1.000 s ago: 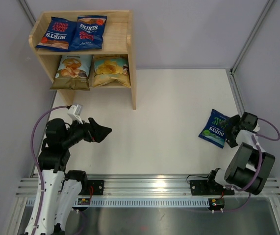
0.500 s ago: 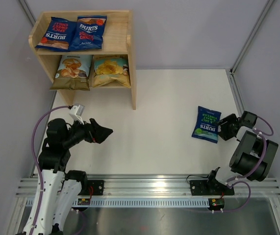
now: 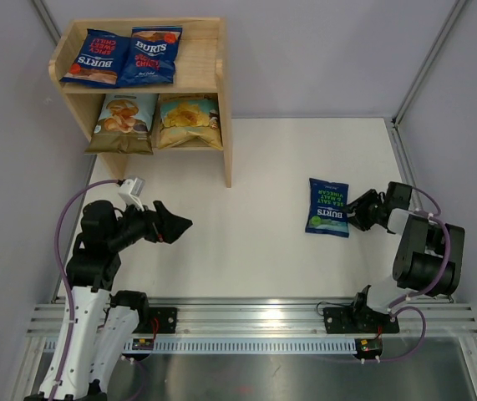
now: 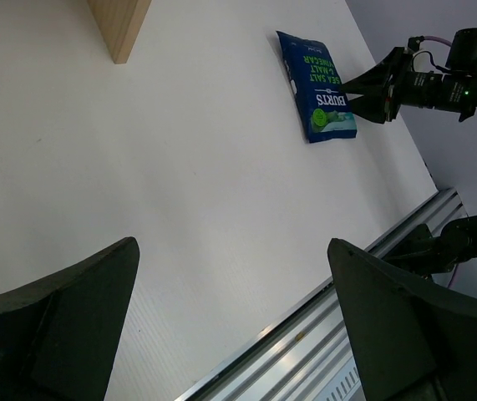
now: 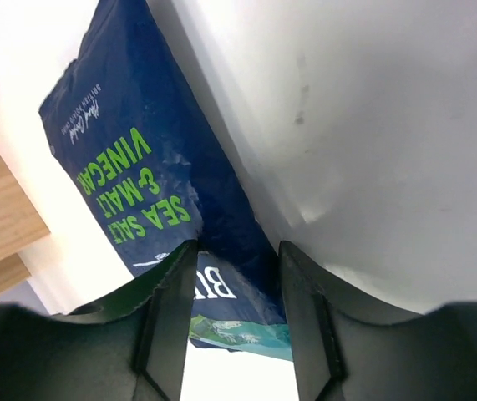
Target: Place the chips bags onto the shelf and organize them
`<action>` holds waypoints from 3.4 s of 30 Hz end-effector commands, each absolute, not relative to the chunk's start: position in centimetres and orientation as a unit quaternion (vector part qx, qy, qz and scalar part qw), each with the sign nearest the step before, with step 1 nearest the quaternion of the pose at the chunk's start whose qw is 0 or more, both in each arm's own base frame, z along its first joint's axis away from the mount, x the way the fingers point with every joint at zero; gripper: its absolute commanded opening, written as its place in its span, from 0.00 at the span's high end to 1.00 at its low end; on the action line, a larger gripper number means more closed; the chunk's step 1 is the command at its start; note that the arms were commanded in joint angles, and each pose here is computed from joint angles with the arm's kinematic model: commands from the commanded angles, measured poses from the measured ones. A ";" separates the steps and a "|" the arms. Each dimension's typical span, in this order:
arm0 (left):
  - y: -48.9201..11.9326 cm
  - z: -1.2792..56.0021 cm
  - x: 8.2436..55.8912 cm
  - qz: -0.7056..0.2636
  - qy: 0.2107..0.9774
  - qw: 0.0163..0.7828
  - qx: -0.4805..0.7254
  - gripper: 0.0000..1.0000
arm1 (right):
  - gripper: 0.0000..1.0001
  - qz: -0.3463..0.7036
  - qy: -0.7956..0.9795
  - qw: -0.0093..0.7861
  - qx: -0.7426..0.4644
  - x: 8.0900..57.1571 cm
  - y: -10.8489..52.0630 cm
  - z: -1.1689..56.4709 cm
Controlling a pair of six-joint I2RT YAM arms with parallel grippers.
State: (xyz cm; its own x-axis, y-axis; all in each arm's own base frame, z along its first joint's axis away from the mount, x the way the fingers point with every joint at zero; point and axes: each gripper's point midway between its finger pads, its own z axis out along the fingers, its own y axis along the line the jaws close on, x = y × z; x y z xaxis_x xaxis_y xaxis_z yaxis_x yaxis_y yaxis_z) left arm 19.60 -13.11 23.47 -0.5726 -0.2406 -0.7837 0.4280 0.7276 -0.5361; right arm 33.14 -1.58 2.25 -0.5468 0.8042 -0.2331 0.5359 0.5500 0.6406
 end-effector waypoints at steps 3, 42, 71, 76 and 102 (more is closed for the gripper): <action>-13.0 23.9 20.1 -0.358 0.805 0.469 0.064 0.01 | 0.58 0.184 0.884 0.198 0.382 30.2 0.4 -0.9; -22.4 23.3 21.5 -0.456 0.780 0.424 0.062 0.01 | 1.00 0.497 0.680 0.378 0.385 33.1 12.0 22.4; -27.0 31.6 20.4 -0.579 0.622 0.517 0.100 0.01 | 1.00 0.723 0.612 0.274 0.164 23.7 30.6 37.9; -25.6 33.4 19.3 -0.584 0.591 0.547 0.103 0.01 | 1.00 0.722 0.616 0.269 0.166 23.2 30.9 37.2; -25.5 36.3 15.4 -0.611 0.544 0.545 0.183 0.90 | 0.51 0.655 0.646 0.370 0.128 21.8 29.1 36.5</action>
